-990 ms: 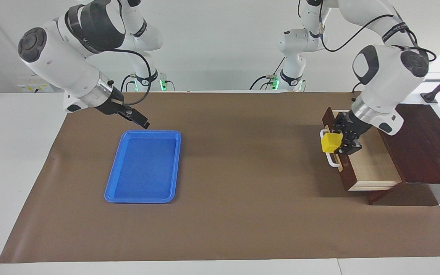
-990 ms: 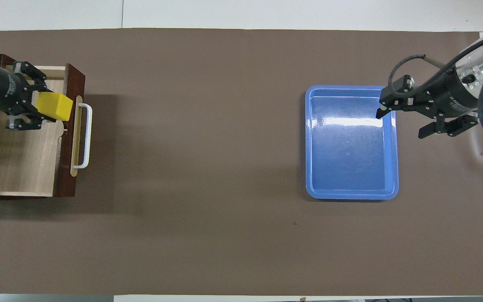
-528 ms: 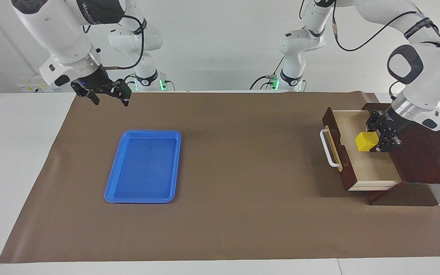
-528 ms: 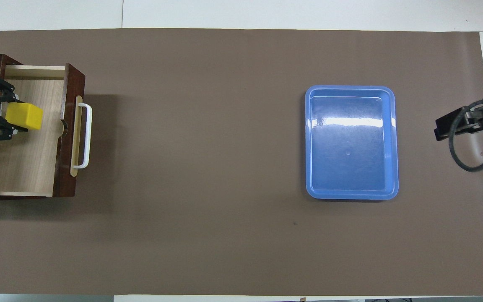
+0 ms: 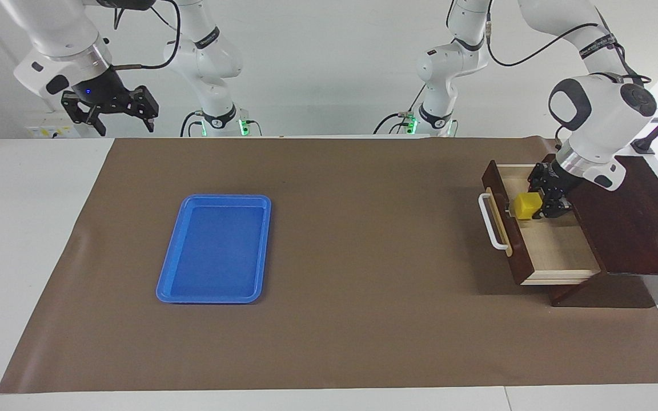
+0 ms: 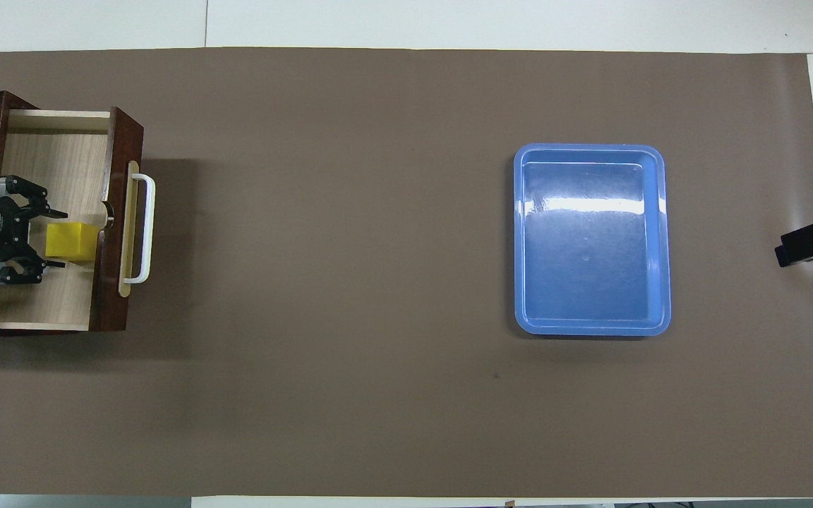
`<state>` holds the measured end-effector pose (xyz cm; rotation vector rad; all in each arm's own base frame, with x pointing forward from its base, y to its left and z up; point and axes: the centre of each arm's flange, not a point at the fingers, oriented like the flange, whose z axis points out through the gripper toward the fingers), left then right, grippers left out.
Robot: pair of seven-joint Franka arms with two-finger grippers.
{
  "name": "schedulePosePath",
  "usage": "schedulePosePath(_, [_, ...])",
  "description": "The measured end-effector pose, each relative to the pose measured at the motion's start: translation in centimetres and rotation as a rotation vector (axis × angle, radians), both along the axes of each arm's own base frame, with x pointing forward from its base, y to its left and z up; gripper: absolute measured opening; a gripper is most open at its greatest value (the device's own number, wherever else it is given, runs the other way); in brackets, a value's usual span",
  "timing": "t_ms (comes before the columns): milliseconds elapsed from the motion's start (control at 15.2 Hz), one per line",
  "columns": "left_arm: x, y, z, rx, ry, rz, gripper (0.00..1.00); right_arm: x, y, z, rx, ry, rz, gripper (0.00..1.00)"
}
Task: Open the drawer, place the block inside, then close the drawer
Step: 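Open the left gripper to release the block inside the drawer, then push the drawer shut with the left gripper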
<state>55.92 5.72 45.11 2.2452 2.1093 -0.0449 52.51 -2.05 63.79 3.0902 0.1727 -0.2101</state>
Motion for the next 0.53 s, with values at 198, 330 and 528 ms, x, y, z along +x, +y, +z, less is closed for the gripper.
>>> schedulePosePath(198, [0.8,-1.1,3.0,-0.001,-0.015,-0.003,1.00,0.9,0.0,-1.9,0.001,0.000,-0.001,1.00])
schedulePosePath(330, [1.2,-4.9,4.6,0.029,-0.009,0.017,1.00,1.2,-0.1,-2.5,0.001,0.006,-0.013,1.00])
schedulePosePath(528, [0.5,-14.2,3.2,0.099,0.011,0.012,1.00,1.2,-0.2,-2.6,-0.001,0.006,-0.032,1.00])
